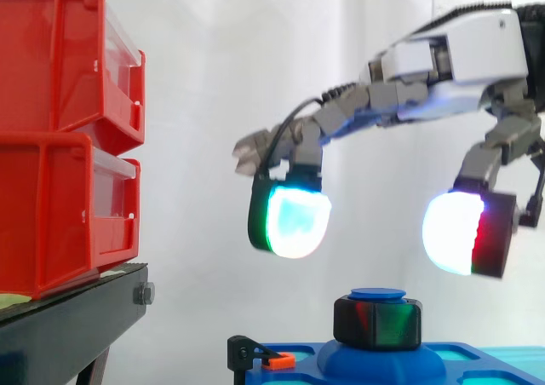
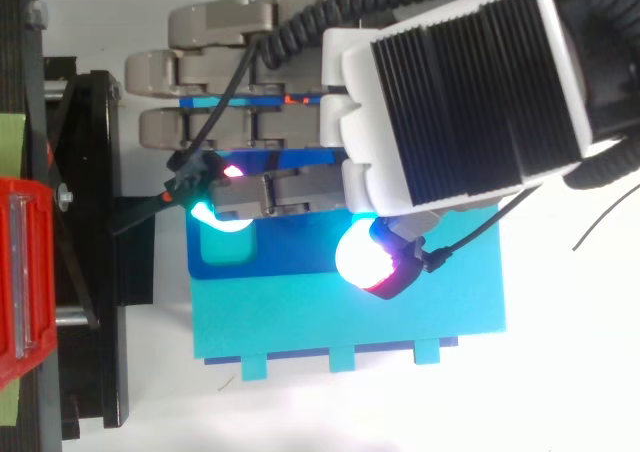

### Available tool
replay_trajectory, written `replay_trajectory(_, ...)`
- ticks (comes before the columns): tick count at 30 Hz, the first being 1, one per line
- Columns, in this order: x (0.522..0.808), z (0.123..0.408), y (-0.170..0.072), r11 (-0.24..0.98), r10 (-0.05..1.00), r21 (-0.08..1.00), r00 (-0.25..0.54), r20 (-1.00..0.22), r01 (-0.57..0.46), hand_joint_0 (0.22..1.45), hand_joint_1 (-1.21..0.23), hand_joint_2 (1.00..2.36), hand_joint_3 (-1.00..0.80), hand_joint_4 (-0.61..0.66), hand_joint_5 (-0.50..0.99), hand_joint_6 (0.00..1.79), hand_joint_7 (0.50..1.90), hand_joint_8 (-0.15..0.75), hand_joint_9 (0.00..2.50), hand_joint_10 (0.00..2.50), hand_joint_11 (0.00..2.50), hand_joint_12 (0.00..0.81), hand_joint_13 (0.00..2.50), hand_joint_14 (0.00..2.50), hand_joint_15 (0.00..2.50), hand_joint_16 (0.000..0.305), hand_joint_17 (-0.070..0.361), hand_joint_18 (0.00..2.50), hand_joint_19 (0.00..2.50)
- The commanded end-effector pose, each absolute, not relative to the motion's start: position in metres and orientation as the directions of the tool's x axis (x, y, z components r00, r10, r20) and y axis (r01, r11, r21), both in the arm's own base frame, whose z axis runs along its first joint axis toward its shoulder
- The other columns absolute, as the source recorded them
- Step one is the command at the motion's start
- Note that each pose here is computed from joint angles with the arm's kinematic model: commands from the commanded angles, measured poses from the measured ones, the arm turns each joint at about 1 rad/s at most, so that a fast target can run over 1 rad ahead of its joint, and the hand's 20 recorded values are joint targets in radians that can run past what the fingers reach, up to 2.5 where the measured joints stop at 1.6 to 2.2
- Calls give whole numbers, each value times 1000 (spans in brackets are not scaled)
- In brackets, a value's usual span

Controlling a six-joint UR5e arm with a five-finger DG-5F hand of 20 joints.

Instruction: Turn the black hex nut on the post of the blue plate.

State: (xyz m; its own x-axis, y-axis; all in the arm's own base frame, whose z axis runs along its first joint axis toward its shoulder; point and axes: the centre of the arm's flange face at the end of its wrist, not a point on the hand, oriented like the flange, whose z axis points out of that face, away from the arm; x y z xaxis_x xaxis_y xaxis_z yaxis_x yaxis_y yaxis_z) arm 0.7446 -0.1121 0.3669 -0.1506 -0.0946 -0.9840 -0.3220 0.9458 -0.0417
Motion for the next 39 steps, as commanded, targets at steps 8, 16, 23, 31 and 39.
replay_trajectory(8, 724, 402, -106, 942, -110, -41, -193, -975, -333, 389, -675, 1000, -500, 152, -237, 502, 772, 235, 176, 0, 0, 384, 13, 2, 71, 63, 142, 0, 225)
replay_trajectory(16, 694, 399, -98, 962, -99, -35, -226, -969, -271, 400, -624, 1000, -500, 161, -228, 502, 755, 232, 175, 1, 0, 382, 10, 2, 71, 62, 140, 0, 227)
replay_trajectory(23, 647, 406, -88, 977, -27, 8, -161, -987, -211, 402, -592, 1000, -500, 169, -220, 502, 721, 229, 179, 0, 0, 380, 2, 0, 70, 62, 139, 0, 238)
replay_trajectory(31, 602, 398, -85, 977, 158, 176, -145, -977, -122, 414, -577, 1000, -500, 175, -209, 502, 723, 220, 173, 0, 0, 367, 0, 2, 69, 60, 134, 0, 219)
replay_trajectory(39, 591, 396, -89, 925, 372, 380, -159, -914, -22, 423, -549, 1000, -500, 141, -222, 502, 710, 174, 24, 0, 0, 342, 0, 2, 77, 54, 122, 0, 195)
